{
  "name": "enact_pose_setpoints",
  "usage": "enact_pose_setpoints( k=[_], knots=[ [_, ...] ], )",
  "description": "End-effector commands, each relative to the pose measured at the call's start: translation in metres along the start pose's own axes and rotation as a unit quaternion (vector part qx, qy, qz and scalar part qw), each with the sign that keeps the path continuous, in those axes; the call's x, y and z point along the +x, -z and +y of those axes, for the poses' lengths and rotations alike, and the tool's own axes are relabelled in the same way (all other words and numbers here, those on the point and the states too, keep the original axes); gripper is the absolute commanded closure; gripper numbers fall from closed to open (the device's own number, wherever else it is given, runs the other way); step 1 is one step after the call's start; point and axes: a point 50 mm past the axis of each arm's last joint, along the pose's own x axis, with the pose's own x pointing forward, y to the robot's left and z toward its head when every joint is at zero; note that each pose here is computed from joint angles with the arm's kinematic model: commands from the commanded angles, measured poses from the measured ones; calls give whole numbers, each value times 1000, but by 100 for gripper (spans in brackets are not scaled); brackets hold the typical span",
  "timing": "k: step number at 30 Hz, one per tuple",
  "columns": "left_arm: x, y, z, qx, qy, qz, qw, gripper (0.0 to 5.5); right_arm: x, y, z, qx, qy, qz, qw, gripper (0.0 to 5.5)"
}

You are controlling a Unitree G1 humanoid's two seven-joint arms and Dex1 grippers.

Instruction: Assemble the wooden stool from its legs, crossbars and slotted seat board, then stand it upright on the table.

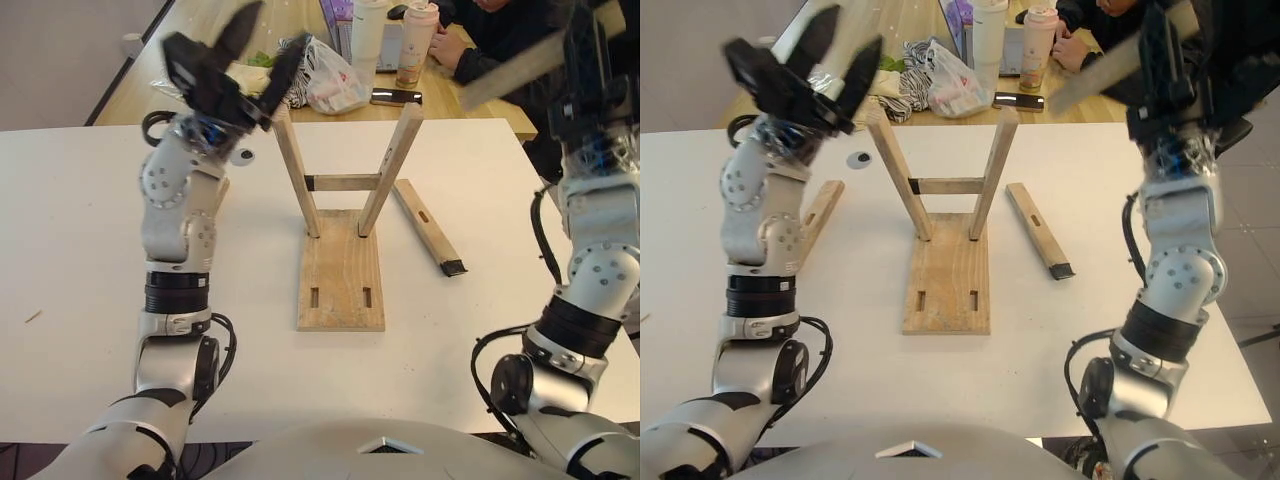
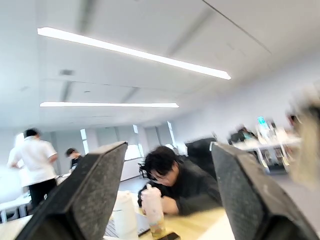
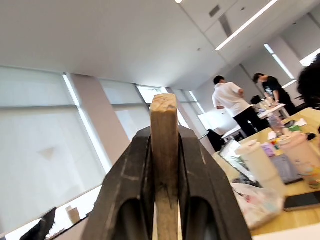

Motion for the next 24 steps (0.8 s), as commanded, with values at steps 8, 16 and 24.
enact_pose_setpoints(
  k=[8, 16, 24],
  knots=[
    [-2, 15, 22, -18, -73, 35, 997, 246, -26, 90, -62, -72, 65, 155, 983, 511],
    [-4, 23, 27, -17, -85, 51, 995, 246, -47, 115, -88, -95, 107, 196, 970, 511],
    [-12, 41, 27, -36, -101, 82, 991, 246, -61, 140, -97, -116, 120, 234, 958, 511]
  ],
)
